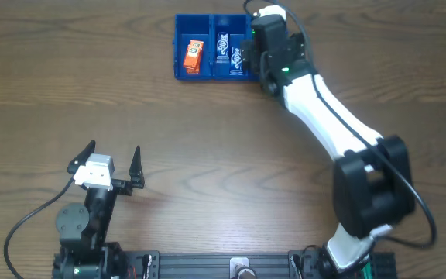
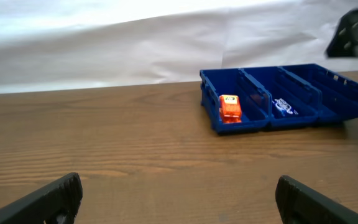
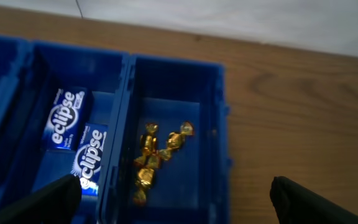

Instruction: Sort Candies Into Trays

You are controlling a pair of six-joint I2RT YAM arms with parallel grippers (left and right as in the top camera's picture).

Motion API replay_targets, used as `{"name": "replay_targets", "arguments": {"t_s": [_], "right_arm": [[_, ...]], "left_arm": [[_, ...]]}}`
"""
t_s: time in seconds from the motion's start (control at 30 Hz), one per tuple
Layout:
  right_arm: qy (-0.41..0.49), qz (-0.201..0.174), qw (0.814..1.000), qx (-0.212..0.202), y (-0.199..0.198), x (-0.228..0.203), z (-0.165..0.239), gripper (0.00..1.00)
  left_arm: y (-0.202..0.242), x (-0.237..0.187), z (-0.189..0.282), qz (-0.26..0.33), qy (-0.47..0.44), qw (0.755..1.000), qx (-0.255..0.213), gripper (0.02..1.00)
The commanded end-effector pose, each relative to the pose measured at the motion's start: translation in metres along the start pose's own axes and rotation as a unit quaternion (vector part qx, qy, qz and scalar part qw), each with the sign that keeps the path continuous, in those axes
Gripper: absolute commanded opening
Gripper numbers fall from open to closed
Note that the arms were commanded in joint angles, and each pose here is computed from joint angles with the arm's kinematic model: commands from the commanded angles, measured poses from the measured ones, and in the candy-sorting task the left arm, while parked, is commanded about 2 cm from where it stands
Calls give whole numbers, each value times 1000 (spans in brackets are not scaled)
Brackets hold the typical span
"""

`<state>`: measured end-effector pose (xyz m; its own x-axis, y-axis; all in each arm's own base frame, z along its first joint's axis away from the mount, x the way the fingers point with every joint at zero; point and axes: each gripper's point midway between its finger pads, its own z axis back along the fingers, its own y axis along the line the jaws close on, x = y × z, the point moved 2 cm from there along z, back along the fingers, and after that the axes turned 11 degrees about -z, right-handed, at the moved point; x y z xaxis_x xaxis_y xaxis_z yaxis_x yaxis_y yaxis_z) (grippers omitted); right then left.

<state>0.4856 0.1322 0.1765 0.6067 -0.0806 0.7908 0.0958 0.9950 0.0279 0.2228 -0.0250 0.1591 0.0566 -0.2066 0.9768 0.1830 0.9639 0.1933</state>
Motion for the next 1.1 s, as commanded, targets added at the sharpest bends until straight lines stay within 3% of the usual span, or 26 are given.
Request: {"name": "replay_targets", "arguments": {"t_s": [0.03,0.23,0.37,0.53,0.6,0.63,0.73,1.1], "right_arm": [[-98,-57,993,-20,-64,80,108,1000],[-149,-66,985,-49,-126,66,209,1000],[-178,-91,977,-70,-166,7,239,1000],[-194,-96,974,-66,-177,-66,239,1000],[-218,-100,970,-46,-175,-84,232,1000],[-230,-99,968,-15,-169,-92,227,1000],[-257,-96,961,41,-158,-106,216,1000],[-357,-107,927,55,-163,-124,207,998]], "left_arm": [[-3,-15,-1,-3,22,1000,-5,998],[-3,-15,-1,-3,22,1000,-5,998],[-3,-15,-1,-3,22,1000,-5,998],[-3,-15,-1,-3,22,1000,-5,996],[-3,-15,-1,-3,22,1000,-5,996],[-3,-15,-1,-3,22,1000,-5,998],[-3,-15,-1,-3,22,1000,-5,998],[-3,-15,-1,-3,22,1000,-5,998]]}}
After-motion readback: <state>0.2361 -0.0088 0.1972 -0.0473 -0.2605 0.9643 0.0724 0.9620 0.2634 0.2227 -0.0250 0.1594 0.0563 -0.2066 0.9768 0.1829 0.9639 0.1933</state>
